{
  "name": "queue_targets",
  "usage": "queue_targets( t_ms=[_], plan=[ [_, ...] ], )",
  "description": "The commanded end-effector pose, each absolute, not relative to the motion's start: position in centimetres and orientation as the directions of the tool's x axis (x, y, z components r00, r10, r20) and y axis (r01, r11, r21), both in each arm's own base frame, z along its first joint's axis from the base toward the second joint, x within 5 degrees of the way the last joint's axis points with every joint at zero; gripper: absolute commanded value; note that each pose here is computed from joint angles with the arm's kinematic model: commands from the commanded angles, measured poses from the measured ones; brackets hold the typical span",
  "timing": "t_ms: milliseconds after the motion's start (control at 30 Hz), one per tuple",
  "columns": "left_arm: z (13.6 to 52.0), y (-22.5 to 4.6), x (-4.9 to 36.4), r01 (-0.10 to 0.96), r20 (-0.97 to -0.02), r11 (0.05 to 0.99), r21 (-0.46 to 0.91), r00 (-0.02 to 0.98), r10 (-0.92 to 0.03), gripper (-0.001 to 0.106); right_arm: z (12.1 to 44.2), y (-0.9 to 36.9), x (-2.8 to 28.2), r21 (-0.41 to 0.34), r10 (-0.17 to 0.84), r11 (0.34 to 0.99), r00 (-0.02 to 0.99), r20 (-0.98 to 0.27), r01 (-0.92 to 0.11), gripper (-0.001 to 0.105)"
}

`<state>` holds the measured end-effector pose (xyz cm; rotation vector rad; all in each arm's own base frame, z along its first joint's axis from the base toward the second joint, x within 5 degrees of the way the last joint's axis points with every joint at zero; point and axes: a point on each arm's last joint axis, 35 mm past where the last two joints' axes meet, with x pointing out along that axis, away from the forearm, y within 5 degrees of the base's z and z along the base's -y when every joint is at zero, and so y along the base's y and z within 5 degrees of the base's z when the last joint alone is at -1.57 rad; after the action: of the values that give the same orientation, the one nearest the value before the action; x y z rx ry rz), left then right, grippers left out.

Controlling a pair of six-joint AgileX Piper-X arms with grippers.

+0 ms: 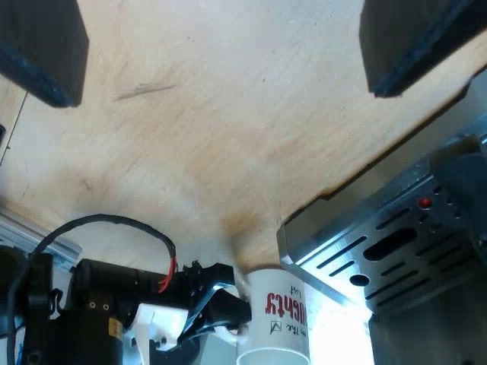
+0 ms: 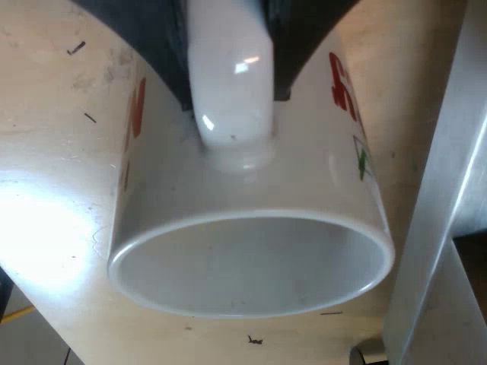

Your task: Remove mug from coffee machine

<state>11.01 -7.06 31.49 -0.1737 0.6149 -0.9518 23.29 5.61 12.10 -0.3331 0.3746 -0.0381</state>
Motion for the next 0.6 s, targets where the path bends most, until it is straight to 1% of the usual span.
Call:
queue_targets(
  t_ms=[33,133,233,300,333,367,400,467,600],
  plan=[
    [31.67,-7.15,11.00,0.718,-0.402,0.566,-0.404,0.417,-0.815,0.087,12.41,5.58,23.71,-0.328,-0.096,0.944,0.940,-0.327,-0.018,0.000],
    [31.67,-7.15,11.00,0.718,-0.402,0.566,-0.404,0.417,-0.815,0.087,12.39,5.58,23.70,-0.329,-0.096,0.944,0.939,-0.329,-0.018,0.000],
    [31.67,-7.15,11.00,0.718,-0.402,0.566,-0.404,0.417,-0.815,0.087,12.36,5.57,23.69,-0.327,-0.097,0.945,0.938,-0.332,-0.019,0.022],
    [31.67,-7.15,11.00,0.718,-0.402,0.566,-0.404,0.417,-0.815,0.087,12.30,5.57,23.66,-0.304,-0.097,0.953,0.936,-0.337,-0.011,0.043],
    [31.67,-7.15,11.00,0.718,-0.402,0.566,-0.404,0.417,-0.815,0.087,12.25,5.56,23.64,-0.295,-0.098,0.955,0.935,-0.342,-0.008,0.048],
    [31.67,-7.15,11.00,0.718,-0.402,0.566,-0.404,0.417,-0.815,0.087,12.21,5.56,23.63,-0.289,-0.098,0.957,0.934,-0.345,-0.006,0.056],
    [31.67,-7.15,11.00,0.718,-0.402,0.566,-0.404,0.417,-0.815,0.087,12.17,5.60,23.60,-0.290,-0.097,0.957,0.932,-0.348,-0.009,0.061],
    [31.67,-7.15,11.00,0.718,-0.402,0.566,-0.404,0.417,-0.815,0.087,12.15,5.60,23.60,-0.291,-0.097,0.957,0.932,-0.350,-0.010,0.062],
    [31.67,-7.15,11.00,0.718,-0.402,0.566,-0.404,0.417,-0.815,0.087,12.29,5.59,23.52,-0.292,-0.095,0.956,0.930,-0.356,-0.014,0.062]
  ],
)
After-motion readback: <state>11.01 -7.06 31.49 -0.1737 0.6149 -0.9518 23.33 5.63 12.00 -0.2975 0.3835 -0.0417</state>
